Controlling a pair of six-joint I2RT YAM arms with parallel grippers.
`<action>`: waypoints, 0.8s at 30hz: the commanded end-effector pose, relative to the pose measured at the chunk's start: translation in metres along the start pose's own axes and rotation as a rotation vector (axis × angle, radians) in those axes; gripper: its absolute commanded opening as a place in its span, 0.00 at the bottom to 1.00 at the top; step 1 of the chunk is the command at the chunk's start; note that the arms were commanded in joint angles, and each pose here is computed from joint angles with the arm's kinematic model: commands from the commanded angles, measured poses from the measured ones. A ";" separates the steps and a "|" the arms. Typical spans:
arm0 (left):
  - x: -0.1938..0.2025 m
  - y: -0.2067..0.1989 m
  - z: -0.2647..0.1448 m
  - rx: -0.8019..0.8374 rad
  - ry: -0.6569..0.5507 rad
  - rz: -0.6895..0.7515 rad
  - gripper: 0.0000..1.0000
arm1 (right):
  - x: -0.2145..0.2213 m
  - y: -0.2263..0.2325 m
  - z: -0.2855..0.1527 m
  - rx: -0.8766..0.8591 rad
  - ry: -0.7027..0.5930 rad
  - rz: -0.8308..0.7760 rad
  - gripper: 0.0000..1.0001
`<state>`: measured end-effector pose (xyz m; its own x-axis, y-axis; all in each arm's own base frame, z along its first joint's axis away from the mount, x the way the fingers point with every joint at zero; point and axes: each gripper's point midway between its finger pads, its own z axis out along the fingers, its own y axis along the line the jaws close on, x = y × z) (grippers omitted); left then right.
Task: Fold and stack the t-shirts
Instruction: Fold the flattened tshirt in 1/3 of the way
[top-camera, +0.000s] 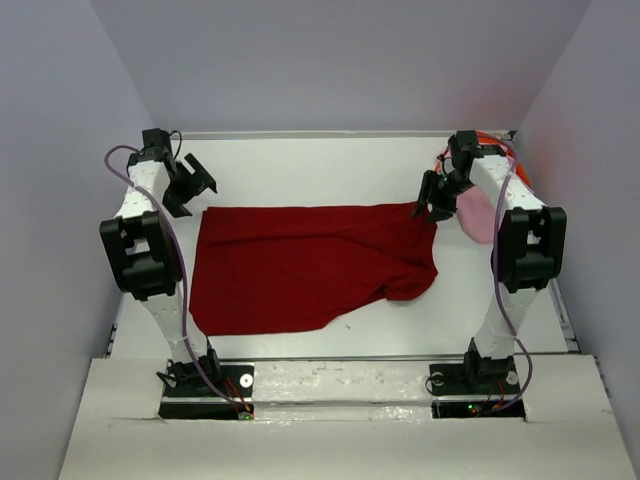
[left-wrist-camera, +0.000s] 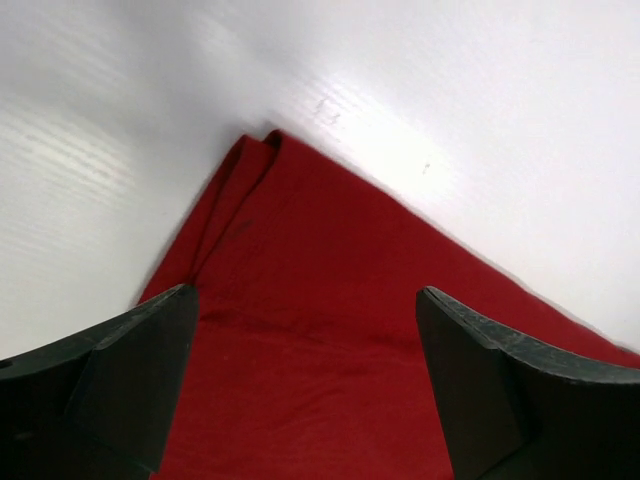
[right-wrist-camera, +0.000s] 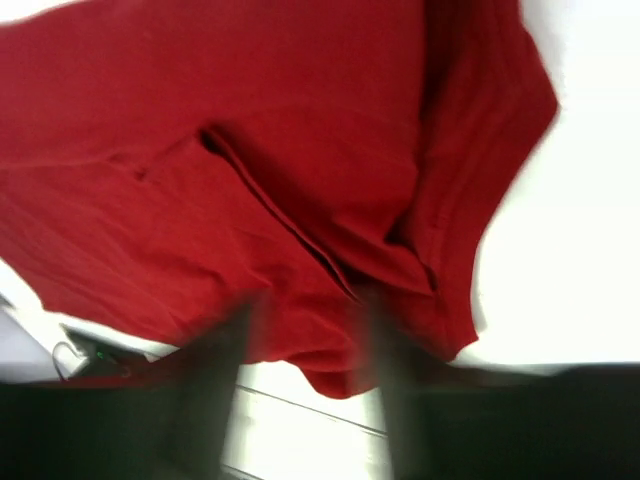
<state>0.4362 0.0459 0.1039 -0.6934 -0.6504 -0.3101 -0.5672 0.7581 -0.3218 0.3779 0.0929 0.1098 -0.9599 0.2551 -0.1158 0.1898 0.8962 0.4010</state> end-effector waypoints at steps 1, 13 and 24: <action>-0.017 -0.047 -0.026 0.151 -0.065 0.042 0.99 | -0.023 0.031 0.000 -0.100 -0.041 -0.007 0.23; 0.012 -0.086 -0.005 0.232 0.031 0.131 0.99 | -0.046 0.042 0.044 -0.133 -0.026 -0.004 0.00; 0.029 -0.080 0.013 0.209 0.105 0.181 0.99 | -0.063 0.028 0.071 -0.075 -0.033 -0.018 0.00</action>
<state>0.4659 -0.0270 0.0966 -0.8026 -0.5275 -0.2786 -0.3877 0.8162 -0.4284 0.4402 0.1290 0.0595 -0.9621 0.2582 -0.0872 0.1885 0.8615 0.4714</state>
